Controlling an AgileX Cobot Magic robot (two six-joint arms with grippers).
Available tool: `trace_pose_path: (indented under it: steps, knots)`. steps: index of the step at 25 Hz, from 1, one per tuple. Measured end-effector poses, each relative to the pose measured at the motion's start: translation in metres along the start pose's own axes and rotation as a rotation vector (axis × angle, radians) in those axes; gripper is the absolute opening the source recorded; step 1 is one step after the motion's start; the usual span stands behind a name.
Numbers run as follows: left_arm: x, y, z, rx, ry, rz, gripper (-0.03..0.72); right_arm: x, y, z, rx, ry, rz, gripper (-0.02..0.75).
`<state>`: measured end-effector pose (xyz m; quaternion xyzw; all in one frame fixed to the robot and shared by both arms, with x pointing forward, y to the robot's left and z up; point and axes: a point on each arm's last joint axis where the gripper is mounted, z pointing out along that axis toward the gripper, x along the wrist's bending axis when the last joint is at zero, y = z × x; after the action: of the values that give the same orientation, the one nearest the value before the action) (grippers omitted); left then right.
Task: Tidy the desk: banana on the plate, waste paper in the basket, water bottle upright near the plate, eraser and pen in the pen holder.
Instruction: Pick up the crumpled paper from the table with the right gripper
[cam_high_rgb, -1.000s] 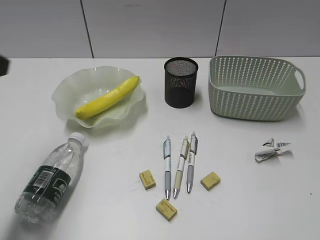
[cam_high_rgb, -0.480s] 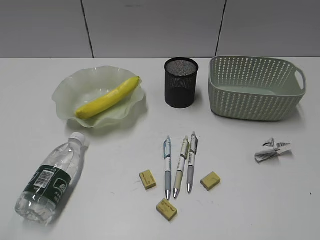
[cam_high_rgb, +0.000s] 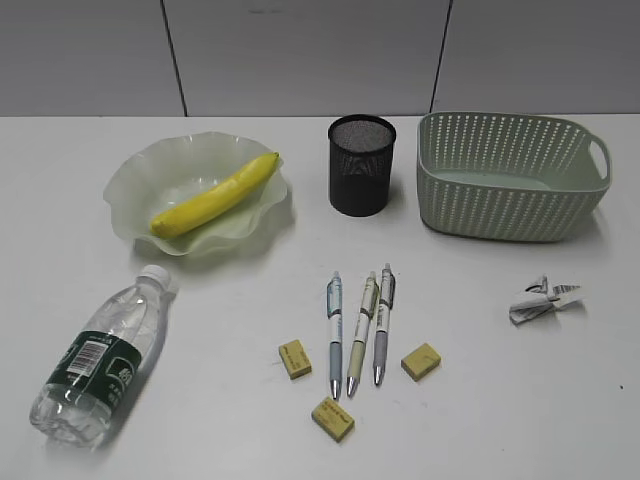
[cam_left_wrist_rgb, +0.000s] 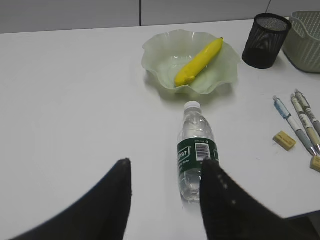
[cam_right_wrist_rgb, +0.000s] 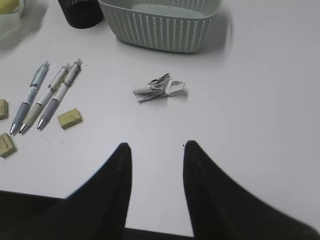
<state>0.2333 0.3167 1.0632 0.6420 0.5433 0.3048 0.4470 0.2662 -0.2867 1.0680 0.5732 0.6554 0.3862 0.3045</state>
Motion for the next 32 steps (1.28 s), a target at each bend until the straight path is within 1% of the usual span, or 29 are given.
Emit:
trace_pose_path:
  steps: [2,4,5,7,9,11,13,15,18,23,26,28,32]
  knots:
    - [0.000,0.000,0.000,0.000,0.000,0.000,0.323,-0.001,0.013,0.015,0.048,0.017,0.012,0.314]
    - [0.000,0.000,0.000,0.000,0.002,-0.001,0.317,0.000,0.025,0.035,0.088,0.046,0.052,0.384]
    - [0.000,0.000,0.000,-0.002,0.009,-0.002,0.315,-0.001,0.030,0.047,0.120,0.061,0.073,0.421]
    - [0.000,0.000,0.000,-0.005,0.039,-0.010,0.311,0.000,0.040,0.073,0.162,0.095,0.135,0.467]
    - [0.000,0.000,-0.001,-0.010,0.085,-0.030,0.309,-0.002,0.044,0.102,0.240,0.110,0.206,0.484]
    - [-0.001,-0.001,-0.002,-0.017,0.151,-0.060,0.309,-0.005,0.044,0.132,0.316,0.105,0.262,0.491]
    - [-0.001,-0.001,-0.003,-0.023,0.207,-0.084,0.309,-0.008,0.044,0.155,0.358,0.087,0.294,0.494]
    - [-0.002,-0.001,-0.003,-0.025,0.233,-0.096,0.309,-0.012,0.041,0.183,0.402,0.063,0.339,0.497]
    - [-0.002,-0.001,-0.003,-0.027,0.237,-0.098,0.309,-0.018,0.033,0.221,0.464,0.028,0.416,0.497]
    - [-0.002,-0.001,-0.003,-0.028,0.237,-0.097,0.309,-0.024,0.001,0.270,0.576,-0.051,0.587,0.498]
    - [-0.002,-0.001,-0.003,-0.028,0.237,-0.097,0.309,-0.028,-0.013,0.287,0.595,-0.104,0.673,0.498]
    - [-0.002,-0.001,-0.003,-0.028,0.237,-0.097,0.309,-0.031,-0.018,0.295,0.580,-0.140,0.725,0.498]
    - [-0.002,-0.001,-0.003,-0.028,0.237,-0.097,0.309,-0.035,-0.023,0.302,0.545,-0.191,0.775,0.498]
